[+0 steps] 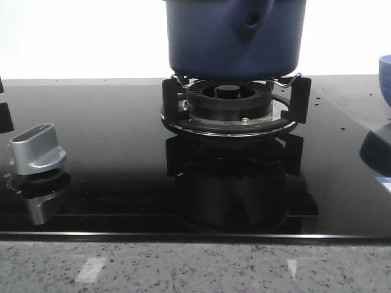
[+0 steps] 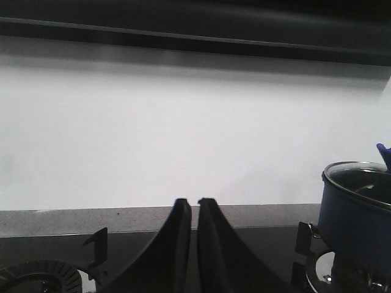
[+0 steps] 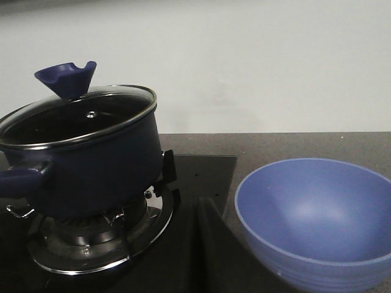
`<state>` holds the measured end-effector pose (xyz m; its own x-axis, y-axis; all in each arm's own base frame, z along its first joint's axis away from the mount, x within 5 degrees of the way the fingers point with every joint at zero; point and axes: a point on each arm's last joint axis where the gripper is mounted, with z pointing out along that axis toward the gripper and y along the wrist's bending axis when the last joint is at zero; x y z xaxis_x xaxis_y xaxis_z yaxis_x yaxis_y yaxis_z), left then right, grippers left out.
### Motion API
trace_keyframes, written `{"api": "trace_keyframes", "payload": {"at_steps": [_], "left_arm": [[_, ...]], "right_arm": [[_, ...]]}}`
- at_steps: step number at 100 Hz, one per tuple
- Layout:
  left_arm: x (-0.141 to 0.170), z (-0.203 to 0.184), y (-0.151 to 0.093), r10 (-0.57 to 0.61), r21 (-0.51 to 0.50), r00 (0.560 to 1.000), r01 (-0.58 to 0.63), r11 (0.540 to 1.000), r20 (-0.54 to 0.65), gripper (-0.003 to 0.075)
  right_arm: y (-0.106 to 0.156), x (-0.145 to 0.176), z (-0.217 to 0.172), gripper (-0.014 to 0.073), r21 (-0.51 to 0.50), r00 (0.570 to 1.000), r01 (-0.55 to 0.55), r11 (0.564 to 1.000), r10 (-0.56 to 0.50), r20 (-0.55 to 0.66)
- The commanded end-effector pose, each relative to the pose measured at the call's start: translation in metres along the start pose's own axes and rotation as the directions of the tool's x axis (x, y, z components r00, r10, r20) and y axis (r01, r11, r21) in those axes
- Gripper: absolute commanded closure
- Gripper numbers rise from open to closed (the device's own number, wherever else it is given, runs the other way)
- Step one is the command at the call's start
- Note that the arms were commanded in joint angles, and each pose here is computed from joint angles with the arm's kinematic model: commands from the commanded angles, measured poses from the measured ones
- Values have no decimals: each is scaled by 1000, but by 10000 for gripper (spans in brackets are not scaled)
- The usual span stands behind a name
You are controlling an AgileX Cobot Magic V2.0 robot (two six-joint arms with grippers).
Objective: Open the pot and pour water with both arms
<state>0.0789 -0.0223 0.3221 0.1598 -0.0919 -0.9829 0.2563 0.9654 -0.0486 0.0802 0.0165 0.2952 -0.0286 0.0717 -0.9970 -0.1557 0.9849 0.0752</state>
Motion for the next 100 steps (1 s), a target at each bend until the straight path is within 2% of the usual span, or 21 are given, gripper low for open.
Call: {"api": "trace_keyframes", "payload": {"at_steps": [1,22,23,27,28,29,31,32,33,34,35,36,38,39,40,41,47,55,67,80,100], "left_arm": [[-10,1,-2,-58,19,998,57,998,37,740],[-10,1,0,-18,-11,1000,18,1000,-16,741],[-11,1,0,-45,-11,999,45,999,-12,740],[-11,0,2,-56,-37,998,55,998,-38,740],[-10,0,3,-26,-46,999,24,999,-47,741],[-10,0,3,-64,-53,997,61,997,-50,741],[-9,0,5,-35,-73,997,30,997,-68,740],[-9,0,6,-71,-81,995,65,995,-70,741],[-8,0,6,-35,-84,996,28,996,-77,740],[-8,0,7,-74,-94,994,66,993,-77,740],[-7,-1,8,-38,-104,996,29,994,-87,740],[-7,-1,8,-78,-114,993,68,991,-85,741],[-6,-1,10,-45,-132,994,32,991,-102,740],[-6,-1,10,-82,-135,992,68,988,-98,740],[-4,-1,11,-48,-142,993,32,989,-111,741],[-4,-1,12,-83,-150,991,66,986,-109,741],[1,-2,16,-65,-191,988,38,981,-138,740],[10,-6,19,-112,-230,983,76,970,-146,740],[26,-18,19,-76,-242,992,49,969,-104,740],[52,-33,19,-44,-233,999,47,971,17,741],[92,-49,19,-43,-233,999,47,971,23,741]], "right_arm": [[-2,-11,0,642,23,999,-12,1000,11,44],[-2,-11,0,642,23,999,-12,1000,11,44],[-2,-11,0,642,23,999,-12,1000,11,44],[-2,-11,0,642,23,999,-12,1000,11,44],[-2,-11,0,642,23,999,-12,1000,11,44],[-2,-11,0,642,23,999,-12,1000,11,44],[-2,-11,0,642,23,999,-12,1000,11,44],[-2,-11,0,642,23,999,-12,1000,11,44],[-2,-11,0,642,23,999,-12,1000,11,44],[-2,-11,0,642,23,999,-12,1000,11,44],[-2,-11,0,642,23,999,-12,1000,11,44],[-2,-11,0,642,23,999,-12,1000,11,44],[-2,-11,0,642,23,999,-12,1000,11,44],[-2,-11,0,642,23,999,-12,1000,11,44],[-2,-11,0,642,23,999,-12,1000,11,44],[-2,-11,0,642,23,999,-12,1000,11,44],[-2,-11,0,642,23,999,-12,1000,11,44],[-2,-11,0,642,23,999,-12,1000,11,44],[-2,-11,0,642,23,999,-12,1000,11,44],[-2,-11,0,642,23,999,-12,1000,11,44],[-2,-11,0,642,23,999,-12,1000,11,44]]}}
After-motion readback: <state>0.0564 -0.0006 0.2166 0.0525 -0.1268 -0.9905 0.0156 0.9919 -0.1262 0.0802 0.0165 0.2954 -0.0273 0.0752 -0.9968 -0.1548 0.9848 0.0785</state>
